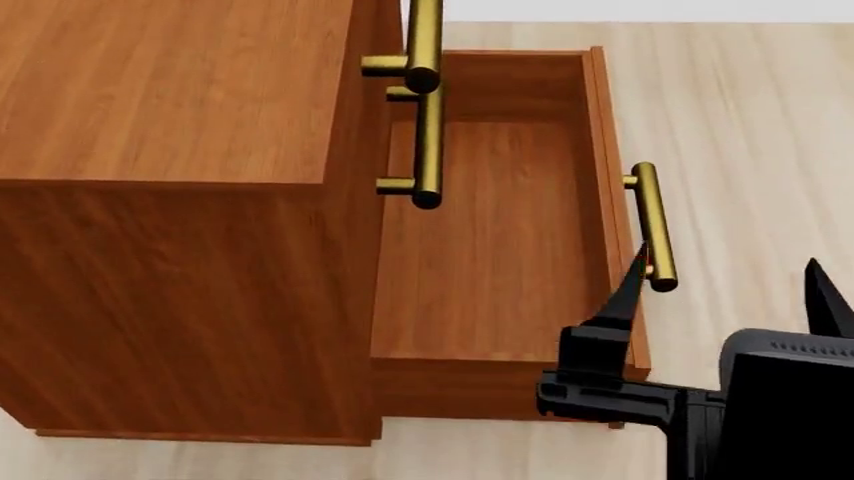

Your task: Put the bowl in the bottom drawer of the cabinet.

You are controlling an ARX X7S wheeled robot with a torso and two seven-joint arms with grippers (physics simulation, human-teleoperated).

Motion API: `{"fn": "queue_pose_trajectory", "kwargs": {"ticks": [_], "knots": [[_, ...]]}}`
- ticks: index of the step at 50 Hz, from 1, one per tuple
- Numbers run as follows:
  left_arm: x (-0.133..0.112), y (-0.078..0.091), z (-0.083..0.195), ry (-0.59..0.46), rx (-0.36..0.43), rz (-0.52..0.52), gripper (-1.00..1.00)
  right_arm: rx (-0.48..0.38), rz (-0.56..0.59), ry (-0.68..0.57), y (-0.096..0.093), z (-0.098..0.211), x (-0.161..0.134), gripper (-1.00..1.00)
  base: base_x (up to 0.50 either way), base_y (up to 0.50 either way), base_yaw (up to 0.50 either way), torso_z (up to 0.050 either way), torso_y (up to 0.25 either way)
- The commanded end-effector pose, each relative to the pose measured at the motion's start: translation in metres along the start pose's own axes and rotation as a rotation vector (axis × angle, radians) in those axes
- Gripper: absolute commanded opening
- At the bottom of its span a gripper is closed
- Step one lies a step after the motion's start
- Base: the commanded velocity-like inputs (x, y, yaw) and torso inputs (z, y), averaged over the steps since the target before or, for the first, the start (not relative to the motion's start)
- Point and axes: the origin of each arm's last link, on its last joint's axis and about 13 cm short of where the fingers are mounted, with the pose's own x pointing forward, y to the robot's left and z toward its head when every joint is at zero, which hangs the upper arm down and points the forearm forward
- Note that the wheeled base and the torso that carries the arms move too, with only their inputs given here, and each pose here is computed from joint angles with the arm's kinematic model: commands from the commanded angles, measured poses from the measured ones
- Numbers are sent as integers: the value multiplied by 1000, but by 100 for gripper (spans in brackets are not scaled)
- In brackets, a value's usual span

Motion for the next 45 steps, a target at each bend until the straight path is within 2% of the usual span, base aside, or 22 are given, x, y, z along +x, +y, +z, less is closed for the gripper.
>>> {"fn": "queue_pose_trajectory", "kwargs": {"ticks": [1, 3, 4, 7, 8, 11, 13, 14, 17, 20, 23, 25, 29, 35, 37, 39, 43, 45], "knots": [[0, -1, 0, -4, -1, -1, 100, -33, -117, 43, -14, 19, -4, 100, 0, 0, 0, 0, 0], [0, -1, 0, -3, -1, -1, 100, -29, -119, 42, -16, 22, -5, 100, 0, 0, 0, 0, 0], [1, -2, 0, -3, -1, -3, 100, -59, -158, 52, -19, 24, -5, 100, 0, 0, 0, 0, 0], [2, -2, 0, -5, -3, -4, 100, -49, -197, 101, -25, 30, -8, 100, 0, 0, 0, 0, 0], [2, -3, 0, -4, -3, -5, 100, -14, -188, 101, -26, 32, -8, 100, 0, 0, 0, 0, 0], [2, -3, 0, -6, -2, -9, 100, 3, -211, 144, -30, 35, -10, 100, 0, 0, 0, 0, 0], [3, -4, 0, -7, -2, -9, 100, -2, -208, 145, -34, 38, -11, 100, 0, 0, 0, 0, 0], [3, -4, 0, -7, -2, -9, 100, -34, -212, 173, -36, 39, -11, 100, 0, 0, 0, 0, 0], [2, -5, 0, -8, -4, -11, 100, -10, -246, 177, -41, 48, -12, 100, 0, 0, 0, 0, 0], [3, -6, -1, -8, -4, -15, 100, 2, -227, 199, -43, 55, -15, 100, 0, 0, 0, 0, 0], [3, -6, -1, -10, -6, -15, 100, -50, -315, 231, -47, 58, -17, 100, 0, 0, 0, 0, 0], [3, -6, -1, -11, -8, -17, 100, -35, -275, 264, -48, 59, -19, 100, 0, 0, 0, 0, 0], [3, -7, -3, -8, -10, -19, 100, -46, -327, 270, -54, 60, -20, 100, 0, 0, 0, 0, 0], [4, -8, -3, -9, -12, -23, 100, -71, -332, 314, -58, 63, -19, 100, 0, 0, 0, 0, 0], [4, -7, -3, -9, -14, -23, 100, -59, -326, 330, -58, 63, -19, 100, 0, 0, 0, 0, 0], [4, -7, -3, -8, -15, -23, 100, 2, -340, 347, -59, 64, -19, 100, 0, 0, 0, 0, 0], [4, -7, -5, -7, -14, -22, 100, -17, -372, 357, -63, 63, -22, 100, 0, 0, 0, 0, 0], [3, -6, -6, -6, -15, -21, 100, 40, -351, 415, -65, 61, -25, 100, 0, 0, 0, 0, 0]]}}
